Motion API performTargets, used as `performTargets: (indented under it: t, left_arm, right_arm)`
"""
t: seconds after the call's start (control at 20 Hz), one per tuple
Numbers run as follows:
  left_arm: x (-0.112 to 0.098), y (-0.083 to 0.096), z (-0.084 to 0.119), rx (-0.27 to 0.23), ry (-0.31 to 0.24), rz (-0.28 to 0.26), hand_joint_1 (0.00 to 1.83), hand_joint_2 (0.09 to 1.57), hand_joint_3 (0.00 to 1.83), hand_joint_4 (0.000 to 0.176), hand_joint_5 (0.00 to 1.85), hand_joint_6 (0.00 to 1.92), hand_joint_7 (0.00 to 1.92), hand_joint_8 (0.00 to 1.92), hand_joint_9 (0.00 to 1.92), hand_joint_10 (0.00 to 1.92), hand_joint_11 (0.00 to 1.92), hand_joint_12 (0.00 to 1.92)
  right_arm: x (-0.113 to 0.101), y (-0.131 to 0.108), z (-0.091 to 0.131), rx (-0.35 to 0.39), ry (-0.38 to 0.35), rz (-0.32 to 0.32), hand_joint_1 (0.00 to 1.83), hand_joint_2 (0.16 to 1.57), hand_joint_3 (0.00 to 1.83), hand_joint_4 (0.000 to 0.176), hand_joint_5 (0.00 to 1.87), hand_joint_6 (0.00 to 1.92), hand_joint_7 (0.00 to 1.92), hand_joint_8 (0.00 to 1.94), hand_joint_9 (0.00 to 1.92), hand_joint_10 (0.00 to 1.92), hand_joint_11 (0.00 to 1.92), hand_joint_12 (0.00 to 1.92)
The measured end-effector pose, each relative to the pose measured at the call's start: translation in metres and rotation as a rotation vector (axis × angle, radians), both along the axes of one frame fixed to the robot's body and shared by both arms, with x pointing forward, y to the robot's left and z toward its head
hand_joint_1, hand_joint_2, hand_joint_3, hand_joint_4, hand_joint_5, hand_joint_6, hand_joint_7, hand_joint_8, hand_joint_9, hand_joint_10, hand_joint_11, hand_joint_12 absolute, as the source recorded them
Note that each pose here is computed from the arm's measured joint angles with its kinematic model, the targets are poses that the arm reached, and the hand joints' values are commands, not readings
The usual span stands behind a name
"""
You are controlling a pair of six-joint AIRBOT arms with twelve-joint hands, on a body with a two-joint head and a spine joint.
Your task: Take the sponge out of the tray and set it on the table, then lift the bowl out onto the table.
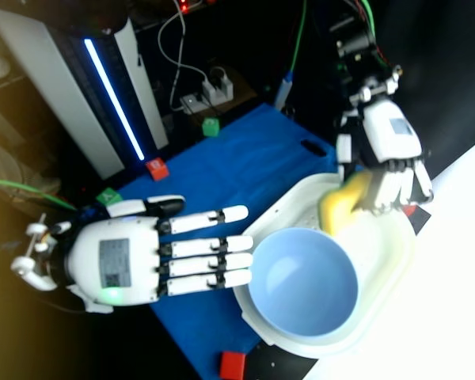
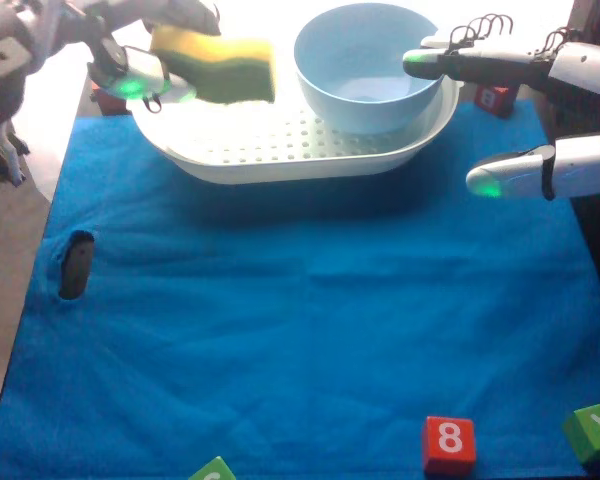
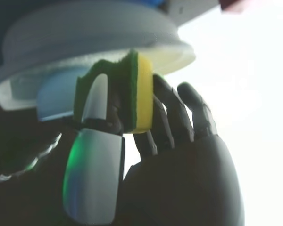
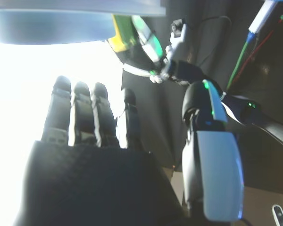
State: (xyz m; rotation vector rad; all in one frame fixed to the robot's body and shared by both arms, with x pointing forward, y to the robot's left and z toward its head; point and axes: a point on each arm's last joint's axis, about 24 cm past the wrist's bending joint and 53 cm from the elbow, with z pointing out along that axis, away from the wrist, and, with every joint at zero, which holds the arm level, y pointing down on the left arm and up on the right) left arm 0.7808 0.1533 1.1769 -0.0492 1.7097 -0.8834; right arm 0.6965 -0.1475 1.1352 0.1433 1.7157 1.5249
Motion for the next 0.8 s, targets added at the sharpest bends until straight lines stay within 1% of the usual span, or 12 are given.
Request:
performTargets:
  t: [0.05,0.2,0.25,0.3,0.35,0.4,0.5,0.6,0.65,0.7,0.75,0.8]
  left_arm:
    - [-0.011,0.0,0.012,-0.019,-0.032,-0.027,1.21,1.13,0.0,0.0,1.0,0.82,0.91,1.22,0.72,1.02,0.24,1.72]
    - [-0.053,0.007,0.033,-0.08,-0.096,-0.113,1.24,1.08,0.0,0.0,1.15,0.63,0.99,1.04,0.95,0.72,0.67,1.4]
    - [-0.07,0.01,0.033,-0.098,-0.096,-0.148,1.36,1.07,0.0,0.0,1.08,0.73,1.05,0.88,0.97,1.03,0.65,1.31]
    - [-0.084,0.012,0.029,-0.104,-0.085,-0.17,1.38,1.08,0.0,0.0,1.05,0.71,1.04,0.89,0.97,1.13,0.69,1.28]
    - [-0.097,0.014,0.025,-0.106,-0.076,-0.192,1.39,1.07,0.0,0.0,1.04,0.72,1.07,0.82,0.99,1.14,0.73,1.25]
    - [-0.108,0.014,0.021,-0.12,-0.063,-0.207,1.39,1.08,0.0,0.0,1.07,0.67,1.04,0.89,0.97,1.19,0.75,1.35]
    - [-0.131,0.017,-0.003,-0.138,0.002,-0.223,1.27,1.06,0.0,0.0,1.1,0.65,1.14,0.89,1.0,0.92,0.81,1.41]
    - [-0.142,0.023,-0.04,-0.112,0.091,-0.209,1.28,1.05,0.0,0.0,1.16,0.48,1.14,0.94,0.97,0.97,0.8,1.39]
    - [-0.141,0.026,-0.053,-0.117,0.129,-0.183,1.28,1.05,0.0,0.0,1.16,0.47,1.14,0.93,0.96,0.97,0.79,1.37]
    - [-0.139,0.027,-0.06,-0.126,0.148,-0.167,1.28,1.06,0.0,0.0,1.2,0.38,1.07,1.06,0.96,1.01,0.8,1.42]
    - [-0.138,0.023,-0.068,-0.14,0.167,-0.165,1.27,1.08,0.0,0.0,1.16,0.47,1.03,1.12,0.92,1.01,0.77,1.42]
    - [-0.138,0.02,-0.078,-0.15,0.191,-0.164,1.27,1.09,0.0,0.0,1.08,0.61,1.01,1.14,0.92,0.95,0.76,1.36]
  right_arm:
    - [0.0,0.0,0.0,0.001,0.0,0.001,0.68,1.16,0.01,0.116,0.18,0.0,0.1,0.0,0.03,0.0,0.0,0.0]
    - [-0.001,-0.001,0.001,-0.001,0.0,0.0,0.64,1.16,0.01,0.123,0.17,0.0,0.09,0.0,0.03,0.0,0.0,0.0]
    - [-0.001,-0.004,0.0,-0.004,0.001,-0.004,0.62,1.16,0.0,0.14,0.17,0.0,0.1,0.0,0.04,0.0,0.0,0.0]
    - [0.0,-0.006,0.001,0.003,0.005,-0.013,0.61,1.15,0.0,0.151,0.17,0.0,0.1,0.0,0.04,0.0,0.0,0.0]
    - [0.0,-0.006,0.001,0.004,0.007,-0.015,0.6,1.16,0.0,0.149,0.16,0.0,0.09,0.0,0.03,0.0,0.0,0.0]
    - [0.0,-0.006,0.0,0.003,0.009,-0.013,0.52,1.13,0.0,0.121,0.18,0.01,0.12,0.01,0.04,0.0,0.0,0.0]
    - [-0.002,-0.005,-0.002,-0.001,0.01,-0.008,0.48,1.11,0.0,0.098,0.19,0.01,0.14,0.01,0.04,0.01,0.0,0.0]
    - [-0.001,-0.005,-0.001,0.003,0.01,-0.011,0.54,1.13,0.0,0.098,0.19,0.01,0.15,0.01,0.04,0.01,0.0,0.0]
    - [-0.001,-0.006,-0.001,0.004,0.011,-0.014,0.56,1.14,0.0,0.086,0.19,0.0,0.15,0.01,0.05,0.01,0.0,0.0]
    - [-0.001,-0.005,-0.001,0.005,0.012,-0.013,0.54,1.15,0.0,0.088,0.18,0.0,0.16,0.01,0.06,0.01,0.01,0.0]
    - [-0.001,-0.004,-0.001,0.006,0.012,-0.011,0.55,1.15,0.01,0.087,0.17,0.0,0.14,0.0,0.06,0.01,0.0,0.0]
    - [-0.001,-0.003,-0.002,0.007,0.013,-0.009,0.56,1.15,0.0,0.108,0.18,0.0,0.13,0.0,0.04,0.0,0.0,0.0]
